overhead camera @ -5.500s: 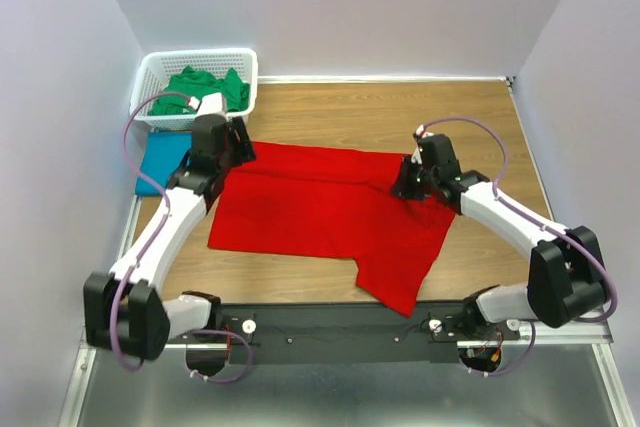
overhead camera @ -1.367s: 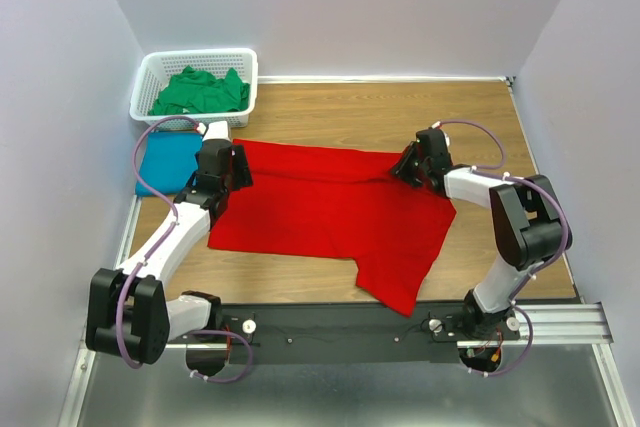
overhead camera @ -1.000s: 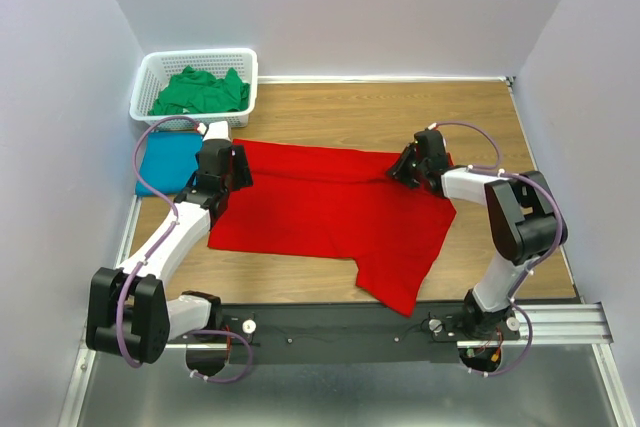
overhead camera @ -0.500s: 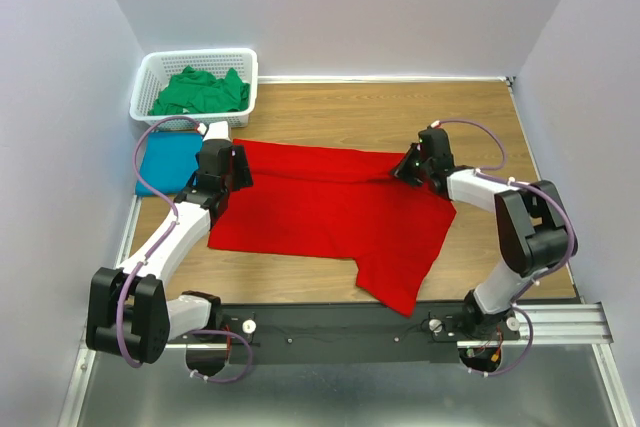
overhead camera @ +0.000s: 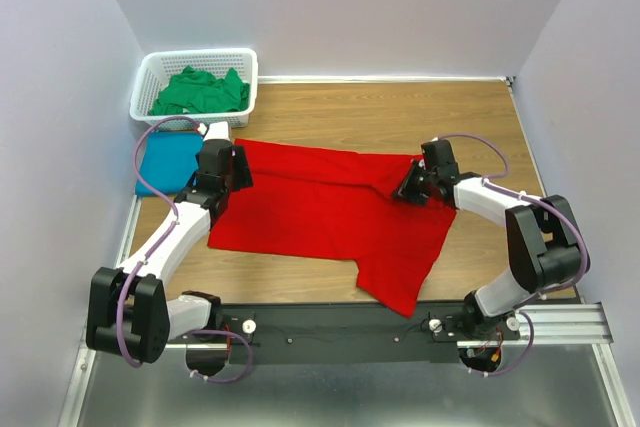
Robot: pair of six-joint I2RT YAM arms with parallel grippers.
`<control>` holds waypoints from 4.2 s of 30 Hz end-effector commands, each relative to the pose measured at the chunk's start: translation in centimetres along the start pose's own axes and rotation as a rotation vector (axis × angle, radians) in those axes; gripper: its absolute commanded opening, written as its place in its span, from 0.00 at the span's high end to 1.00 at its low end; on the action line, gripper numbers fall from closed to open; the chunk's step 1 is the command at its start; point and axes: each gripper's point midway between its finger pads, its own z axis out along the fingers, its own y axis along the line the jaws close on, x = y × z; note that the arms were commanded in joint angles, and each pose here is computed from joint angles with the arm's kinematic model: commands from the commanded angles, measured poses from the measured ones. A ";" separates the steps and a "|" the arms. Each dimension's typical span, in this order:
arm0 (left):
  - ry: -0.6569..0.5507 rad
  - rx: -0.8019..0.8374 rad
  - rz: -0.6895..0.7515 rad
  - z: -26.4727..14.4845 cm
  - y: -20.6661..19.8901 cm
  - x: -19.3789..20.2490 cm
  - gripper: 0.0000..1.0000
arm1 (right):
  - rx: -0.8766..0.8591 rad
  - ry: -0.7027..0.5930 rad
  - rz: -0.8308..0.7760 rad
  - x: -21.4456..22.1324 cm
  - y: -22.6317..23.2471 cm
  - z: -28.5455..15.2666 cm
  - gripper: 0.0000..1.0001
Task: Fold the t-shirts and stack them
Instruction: Fold the tshirt
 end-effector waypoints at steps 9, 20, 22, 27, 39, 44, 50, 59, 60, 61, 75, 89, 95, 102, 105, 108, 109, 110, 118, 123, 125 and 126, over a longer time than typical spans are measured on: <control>0.007 0.025 0.017 0.1 -0.6 -0.5 0.31 | -0.046 0.159 -0.079 2.5 1.0 -1.7 0.65; 0.012 0.046 0.018 0.2 -1.0 -0.5 0.31 | 0.217 -0.225 -0.088 -8.4 -6.6 -6.5 0.68; 0.011 0.048 0.019 0.1 -1.1 -0.5 0.31 | 0.179 -0.244 -0.048 -9.4 -8.0 -6.4 0.68; 0.010 0.047 0.022 0.1 -1.0 -0.4 0.31 | 0.089 -0.296 -0.059 -11.2 -8.7 -5.6 0.67; 0.021 0.050 0.029 0.3 -1.0 -0.2 0.31 | -0.089 -0.303 -0.188 -12.7 -6.6 -3.1 0.41; 0.023 0.054 0.031 0.4 -1.1 -0.2 0.31 | -0.144 -0.249 -0.185 -11.5 -6.4 -2.0 0.42; 0.026 0.058 0.031 0.4 -1.2 -0.1 0.31 | -0.182 -0.196 -0.172 -9.8 -6.4 -1.4 0.45; 0.024 0.056 0.031 0.4 -1.2 -0.2 0.31 | -0.202 -0.183 -0.150 -8.8 -6.1 -2.0 0.63; 0.024 0.056 0.031 0.4 -1.2 -0.2 0.31 | -0.208 -0.180 -0.146 -8.6 -6.0 -2.1 0.65; 0.023 0.057 0.030 0.3 -1.2 -0.2 0.31 | -0.212 -0.176 -0.141 -8.5 -5.9 -2.2 0.68; 0.027 0.067 0.029 0.3 -1.4 -0.1 0.31 | -0.213 -0.104 0.079 -5.3 -4.5 -6.0 0.83; 0.032 0.068 0.031 0.3 -1.4 0.0 0.31 | -0.164 -0.035 0.163 -0.6 -4.8 -6.7 0.94; 0.028 0.065 0.032 0.3 -1.3 -0.1 0.31 | -0.159 -0.038 0.180 -0.1 -4.0 -6.9 0.99; 0.032 0.063 0.035 0.3 -1.2 0.0 0.31 | -0.133 -0.049 0.200 0.5 -4.0 -6.9 0.99; 0.033 0.062 0.035 0.3 -1.2 0.1 0.31 | -0.108 -0.030 0.215 1.3 -4.6 -6.5 0.99; 0.035 0.062 0.035 0.3 -1.2 0.1 0.31 | -0.057 -0.004 0.226 2.4 -5.9 -5.9 0.99; 0.035 0.062 0.035 0.3 -1.2 0.1 0.31 | -0.041 0.008 0.232 2.9 -6.3 -5.8 0.99; 0.039 0.061 0.036 0.3 -1.2 0.2 0.31 | -0.023 0.020 0.244 3.5 -6.9 -5.6 0.99; 0.041 0.057 0.037 0.4 -1.1 0.3 0.31 | 0.047 0.042 0.236 3.8 -8.1 -5.4 0.86; 0.045 0.054 0.038 0.4 -1.1 0.4 0.31 | 0.081 -0.017 0.111 0.8 -7.4 -7.0 0.64; 0.047 0.055 0.038 0.5 -1.1 0.4 0.31 | 0.083 -0.074 0.052 -1.6 -6.3 -8.0 0.62; 0.047 0.055 0.038 0.5 -1.1 0.4 0.31 | 0.084 -0.082 0.003 -2.1 -5.9 -8.6 0.61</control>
